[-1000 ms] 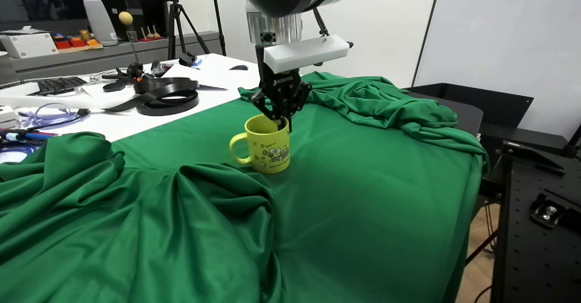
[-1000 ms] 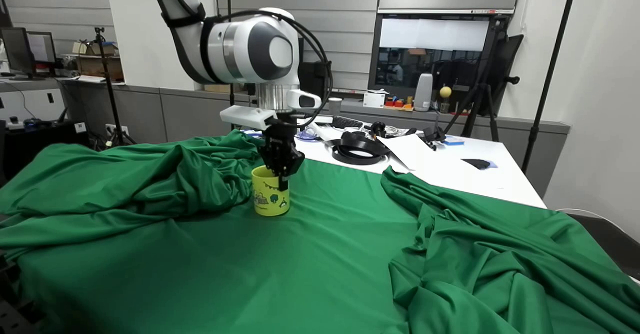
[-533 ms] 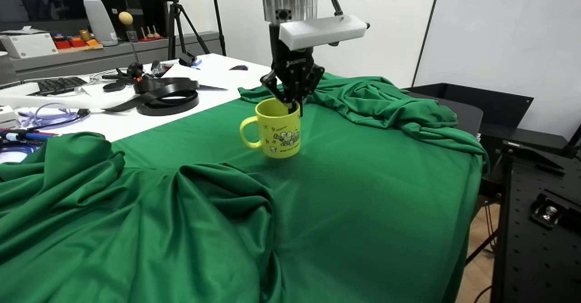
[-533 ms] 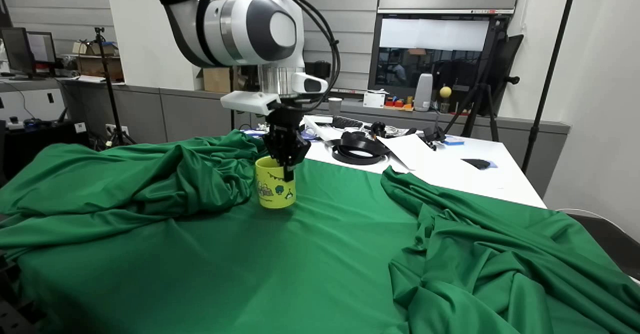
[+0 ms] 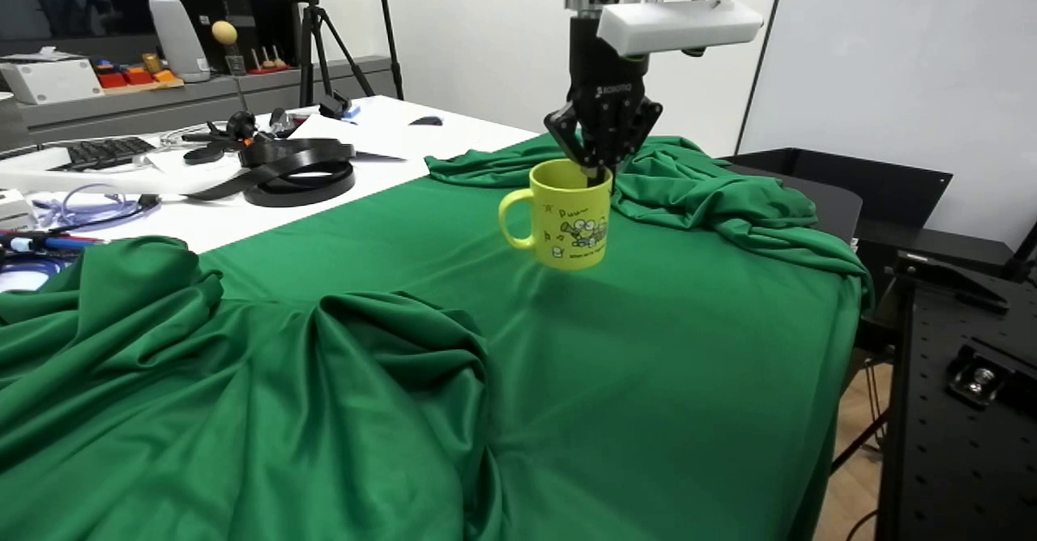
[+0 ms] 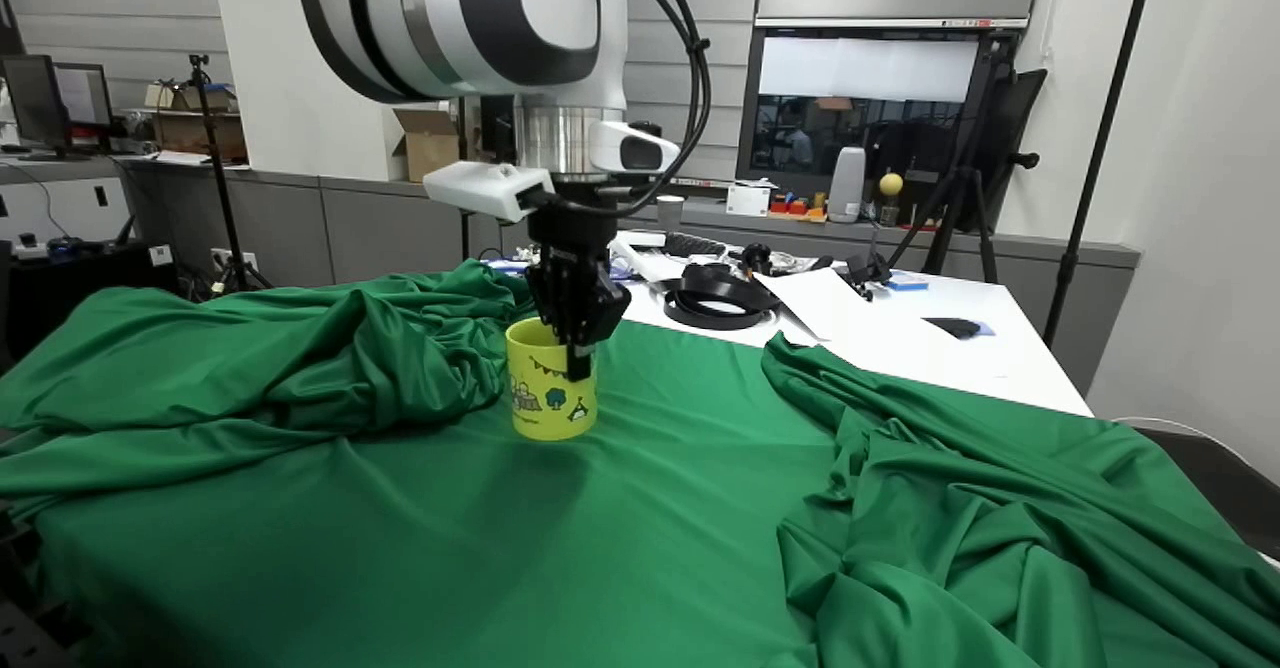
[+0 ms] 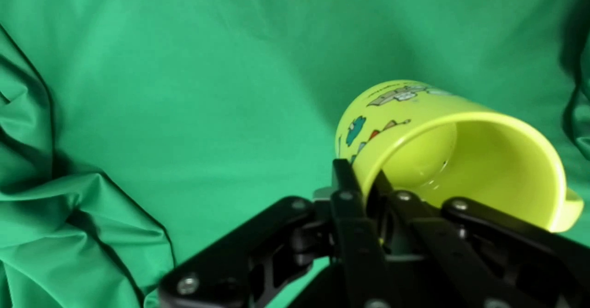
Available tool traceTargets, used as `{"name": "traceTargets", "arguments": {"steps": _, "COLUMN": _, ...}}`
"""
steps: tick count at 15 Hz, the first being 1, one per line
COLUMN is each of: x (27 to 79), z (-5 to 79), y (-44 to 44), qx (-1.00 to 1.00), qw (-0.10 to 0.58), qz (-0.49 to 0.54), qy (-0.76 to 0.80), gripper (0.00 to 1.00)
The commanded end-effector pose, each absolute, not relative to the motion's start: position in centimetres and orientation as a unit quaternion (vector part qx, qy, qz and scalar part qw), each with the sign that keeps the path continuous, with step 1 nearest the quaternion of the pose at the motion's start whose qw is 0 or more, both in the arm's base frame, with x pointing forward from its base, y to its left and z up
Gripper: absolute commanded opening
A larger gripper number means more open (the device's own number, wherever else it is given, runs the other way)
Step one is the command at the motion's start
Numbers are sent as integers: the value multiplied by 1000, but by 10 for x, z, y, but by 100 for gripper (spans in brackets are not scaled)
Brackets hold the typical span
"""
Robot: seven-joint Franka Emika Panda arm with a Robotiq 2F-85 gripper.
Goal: Move the cup towards you
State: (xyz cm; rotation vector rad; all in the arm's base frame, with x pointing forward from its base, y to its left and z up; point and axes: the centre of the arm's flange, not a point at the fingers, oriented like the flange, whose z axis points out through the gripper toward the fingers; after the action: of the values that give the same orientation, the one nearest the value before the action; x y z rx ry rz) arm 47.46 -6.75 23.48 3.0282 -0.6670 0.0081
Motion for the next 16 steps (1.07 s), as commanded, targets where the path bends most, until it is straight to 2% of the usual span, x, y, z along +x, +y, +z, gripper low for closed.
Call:
{"name": "traceTargets", "arguments": {"steps": 1, "x": 450, "z": 229, "y": -79, "qx": 973, "qw": 10, "qz": 8, "qy": -231, "gripper": 3}}
{"name": "traceTargets", "arguments": {"steps": 9, "x": 436, "z": 201, "y": -85, "qx": 970, "qw": 11, "qz": -12, "qy": -244, "gripper": 3}}
{"name": "traceTargets", "arguments": {"steps": 10, "x": 436, "z": 198, "y": -86, "qx": 969, "qw": 11, "qz": -16, "qy": -245, "gripper": 8}}
{"name": "traceTargets", "arguments": {"steps": 11, "x": 435, "z": 196, "y": -86, "qx": 969, "qw": 11, "qz": -19, "qy": -246, "gripper": 31}}
{"name": "traceTargets", "arguments": {"steps": 16, "x": 435, "z": 193, "y": -88, "qx": 967, "qw": 6, "qz": -25, "qy": -252, "gripper": 62}}
